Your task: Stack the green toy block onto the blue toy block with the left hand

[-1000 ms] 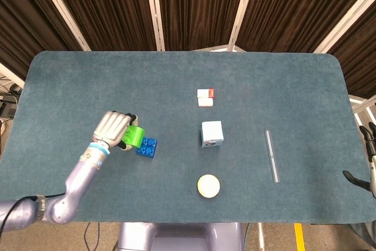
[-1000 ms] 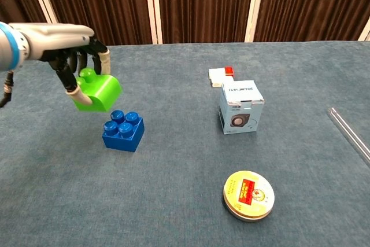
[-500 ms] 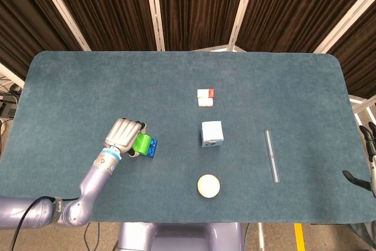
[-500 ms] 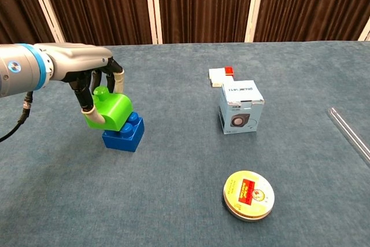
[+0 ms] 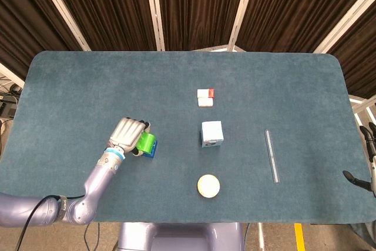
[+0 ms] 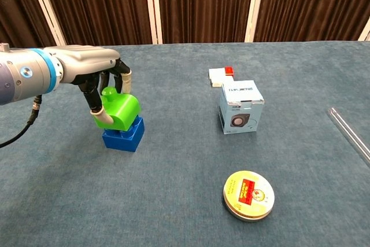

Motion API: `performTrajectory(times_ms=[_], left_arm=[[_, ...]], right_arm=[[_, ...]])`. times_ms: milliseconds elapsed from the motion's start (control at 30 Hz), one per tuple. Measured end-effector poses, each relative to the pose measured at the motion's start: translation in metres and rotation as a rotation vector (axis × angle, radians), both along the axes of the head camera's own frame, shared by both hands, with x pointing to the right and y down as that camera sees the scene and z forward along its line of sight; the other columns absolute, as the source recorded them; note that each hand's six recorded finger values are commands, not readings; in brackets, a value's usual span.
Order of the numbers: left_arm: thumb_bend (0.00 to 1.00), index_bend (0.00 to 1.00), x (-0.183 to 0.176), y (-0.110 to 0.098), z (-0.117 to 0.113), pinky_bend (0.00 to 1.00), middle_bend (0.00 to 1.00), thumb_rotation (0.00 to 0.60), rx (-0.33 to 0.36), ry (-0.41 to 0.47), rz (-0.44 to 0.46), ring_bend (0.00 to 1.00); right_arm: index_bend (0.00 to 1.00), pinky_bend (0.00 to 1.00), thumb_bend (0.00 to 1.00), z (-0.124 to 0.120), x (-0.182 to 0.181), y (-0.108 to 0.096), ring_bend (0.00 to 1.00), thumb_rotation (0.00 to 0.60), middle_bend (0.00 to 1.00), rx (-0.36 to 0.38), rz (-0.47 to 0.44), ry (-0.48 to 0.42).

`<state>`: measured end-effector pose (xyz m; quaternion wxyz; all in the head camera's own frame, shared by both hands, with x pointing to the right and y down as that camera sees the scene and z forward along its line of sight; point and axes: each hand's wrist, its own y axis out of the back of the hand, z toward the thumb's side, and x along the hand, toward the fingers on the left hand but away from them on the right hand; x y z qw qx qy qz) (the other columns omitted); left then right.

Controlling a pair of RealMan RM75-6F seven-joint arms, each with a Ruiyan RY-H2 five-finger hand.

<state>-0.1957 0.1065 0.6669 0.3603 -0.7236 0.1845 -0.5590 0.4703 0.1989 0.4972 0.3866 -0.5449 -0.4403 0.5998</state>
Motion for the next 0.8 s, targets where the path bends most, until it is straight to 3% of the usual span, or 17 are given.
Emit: performTrajectory(times_ms=[600,700,800], left_arm=[[0.00,0.59,0.009,0.009,0.017,0.38,0.52,0.600,-0.027,-0.034,0.035,0.43],[0.00,0.52,0.011,0.010,0.019,0.33,0.44,0.600,-0.029,-0.038,0.032,0.36],[0.00,0.29,0.011,0.010,0.019,0.19,0.21,0.600,-0.026,-0.034,0.032,0.17]], right_arm=[[0.00,0.00,0.00,0.001,0.002,-0.001,0.00,0.600,0.00,-0.003,0.004,-0.001],[0.00,0.00,0.00,0.000,0.002,-0.001,0.00,0.600,0.00,-0.002,0.005,-0.002],[0.00,0.00,0.00,0.000,0.003,-0.001,0.00,0.600,0.00,-0.001,0.007,-0.002]])
